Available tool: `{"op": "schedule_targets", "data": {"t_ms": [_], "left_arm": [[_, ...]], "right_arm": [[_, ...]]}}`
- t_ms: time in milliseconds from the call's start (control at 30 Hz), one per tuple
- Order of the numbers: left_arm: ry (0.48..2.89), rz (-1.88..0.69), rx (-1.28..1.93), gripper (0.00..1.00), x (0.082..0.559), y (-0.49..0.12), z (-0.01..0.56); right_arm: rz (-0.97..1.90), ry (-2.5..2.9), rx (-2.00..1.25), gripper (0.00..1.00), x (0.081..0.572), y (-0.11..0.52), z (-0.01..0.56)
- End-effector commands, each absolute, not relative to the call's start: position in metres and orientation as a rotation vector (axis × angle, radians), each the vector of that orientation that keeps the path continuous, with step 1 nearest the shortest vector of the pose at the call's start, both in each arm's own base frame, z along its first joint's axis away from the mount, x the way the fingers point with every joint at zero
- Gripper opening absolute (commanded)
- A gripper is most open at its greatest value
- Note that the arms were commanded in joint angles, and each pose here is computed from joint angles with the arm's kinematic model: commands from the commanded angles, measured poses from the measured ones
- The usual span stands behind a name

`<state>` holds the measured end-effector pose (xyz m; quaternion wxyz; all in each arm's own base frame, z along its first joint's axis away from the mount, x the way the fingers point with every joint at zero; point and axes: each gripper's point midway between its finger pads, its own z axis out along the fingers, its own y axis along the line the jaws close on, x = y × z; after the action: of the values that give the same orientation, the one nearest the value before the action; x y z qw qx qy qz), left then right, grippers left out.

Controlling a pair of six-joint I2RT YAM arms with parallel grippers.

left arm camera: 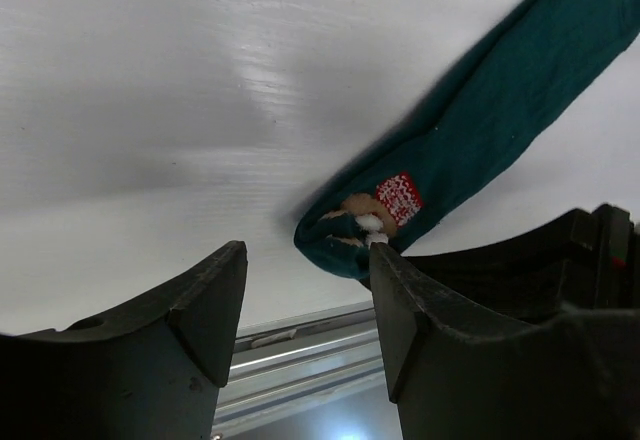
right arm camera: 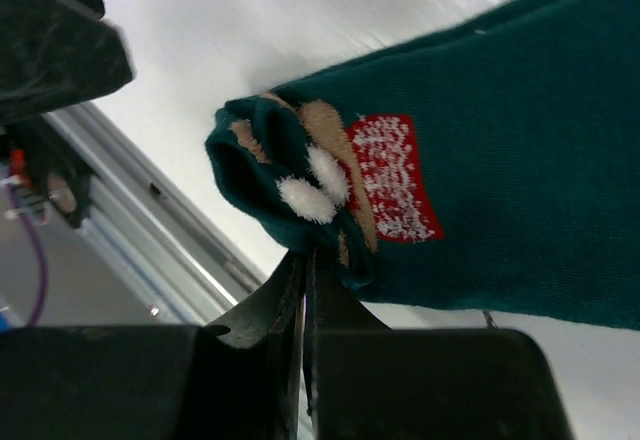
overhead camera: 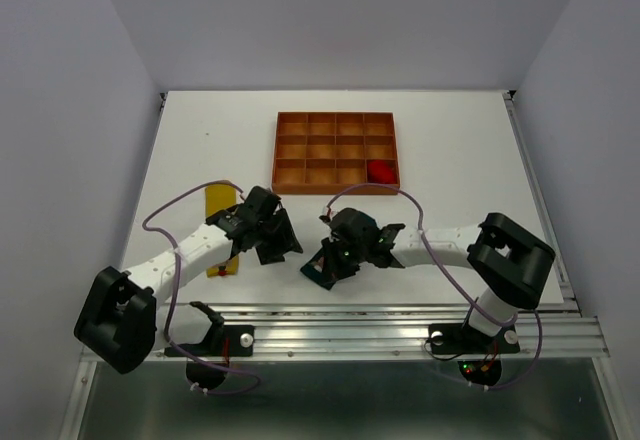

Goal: Roll the socks
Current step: Roll the sock at the center of the board.

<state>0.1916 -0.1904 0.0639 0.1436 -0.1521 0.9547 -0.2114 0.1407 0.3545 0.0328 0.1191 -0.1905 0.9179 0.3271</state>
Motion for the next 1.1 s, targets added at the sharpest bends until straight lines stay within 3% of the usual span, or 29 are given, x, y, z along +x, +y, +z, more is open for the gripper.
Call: {"op": "schedule_targets", "data": {"t_ms": [0,367,800,1067], "left_arm": [[2.688,-0.743,-0.381,0.63,0.191,-0.207,0.08],[2.701,-0.863,-0.27,0.63,0.173,-0.232,0.078],[2.79,-0.859,-0.133,0.63,0.162,-0.253,0.058],[2.809,-0.832,-0.126,0.56,0.168,-0.258,0.053]], "right_arm": [[1.19,2.744,-0.444,0.01,0.129,0.353,0.05],[1.45,2.772,-0.168,0.01,0.139,0.342,0.058],[1.507,2.806,-0.022,0.01,0.148,0.332,0.049],[1.512,2.804,-0.01,0.01,0.152,0.328,0.045]]}}
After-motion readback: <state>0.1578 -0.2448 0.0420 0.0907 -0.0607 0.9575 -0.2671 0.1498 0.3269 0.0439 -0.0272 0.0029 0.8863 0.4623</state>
